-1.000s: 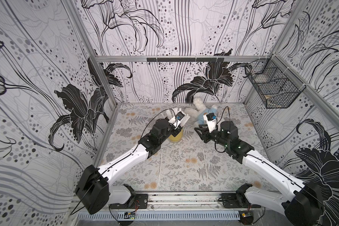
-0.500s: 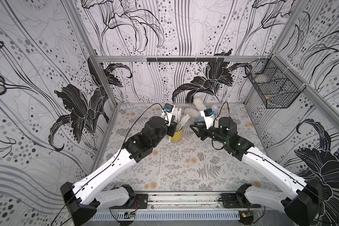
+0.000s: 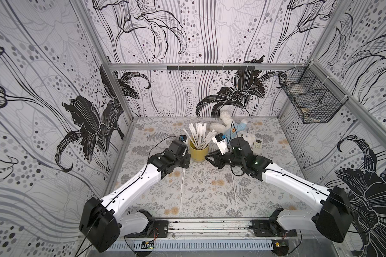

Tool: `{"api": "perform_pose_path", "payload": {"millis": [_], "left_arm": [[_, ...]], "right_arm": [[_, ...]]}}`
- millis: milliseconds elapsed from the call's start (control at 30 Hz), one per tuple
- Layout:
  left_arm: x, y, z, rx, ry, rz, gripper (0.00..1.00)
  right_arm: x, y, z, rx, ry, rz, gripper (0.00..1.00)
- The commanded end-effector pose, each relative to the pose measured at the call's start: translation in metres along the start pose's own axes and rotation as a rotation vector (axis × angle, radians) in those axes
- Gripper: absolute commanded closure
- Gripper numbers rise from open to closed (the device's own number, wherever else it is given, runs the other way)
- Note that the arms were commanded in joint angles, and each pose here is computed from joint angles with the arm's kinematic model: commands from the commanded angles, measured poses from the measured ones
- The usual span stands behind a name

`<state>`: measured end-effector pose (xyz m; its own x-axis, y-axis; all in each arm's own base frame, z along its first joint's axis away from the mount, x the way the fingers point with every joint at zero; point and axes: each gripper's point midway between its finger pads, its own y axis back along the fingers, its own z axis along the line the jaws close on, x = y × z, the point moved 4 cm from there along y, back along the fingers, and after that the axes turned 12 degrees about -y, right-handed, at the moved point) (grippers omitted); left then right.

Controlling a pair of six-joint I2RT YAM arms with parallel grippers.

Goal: Take the straws out of the storage container
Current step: Place the straw at the center of the board.

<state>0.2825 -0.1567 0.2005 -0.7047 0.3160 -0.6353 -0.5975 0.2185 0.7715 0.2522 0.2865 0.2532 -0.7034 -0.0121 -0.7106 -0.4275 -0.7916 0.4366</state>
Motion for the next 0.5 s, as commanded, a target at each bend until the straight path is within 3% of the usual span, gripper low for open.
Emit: {"api": "perform_pose_path", "payload": {"millis": [0, 133, 333, 467], "left_arm": [[0.015, -0.012, 0.005, 0.042, 0.018, 0.088, 1.0], [0.025, -0.028, 0.019, 0.075, 0.071, 0.124, 1.0], [0.054, -0.06, 0.02, 0.122, 0.072, 0.3, 1.0], [0.066, -0.072, 0.018, 0.142, 0.08, 0.355, 1.0]], "right_arm": [[0.011, 0.006, -0.003, 0.015, -0.022, 0.02, 0.58], [0.012, 0.017, -0.008, 0.061, 0.001, -0.002, 0.58], [0.011, 0.022, -0.013, 0.104, 0.033, -0.011, 0.58], [0.013, 0.022, -0.013, 0.1, 0.03, -0.01, 0.58]]}}
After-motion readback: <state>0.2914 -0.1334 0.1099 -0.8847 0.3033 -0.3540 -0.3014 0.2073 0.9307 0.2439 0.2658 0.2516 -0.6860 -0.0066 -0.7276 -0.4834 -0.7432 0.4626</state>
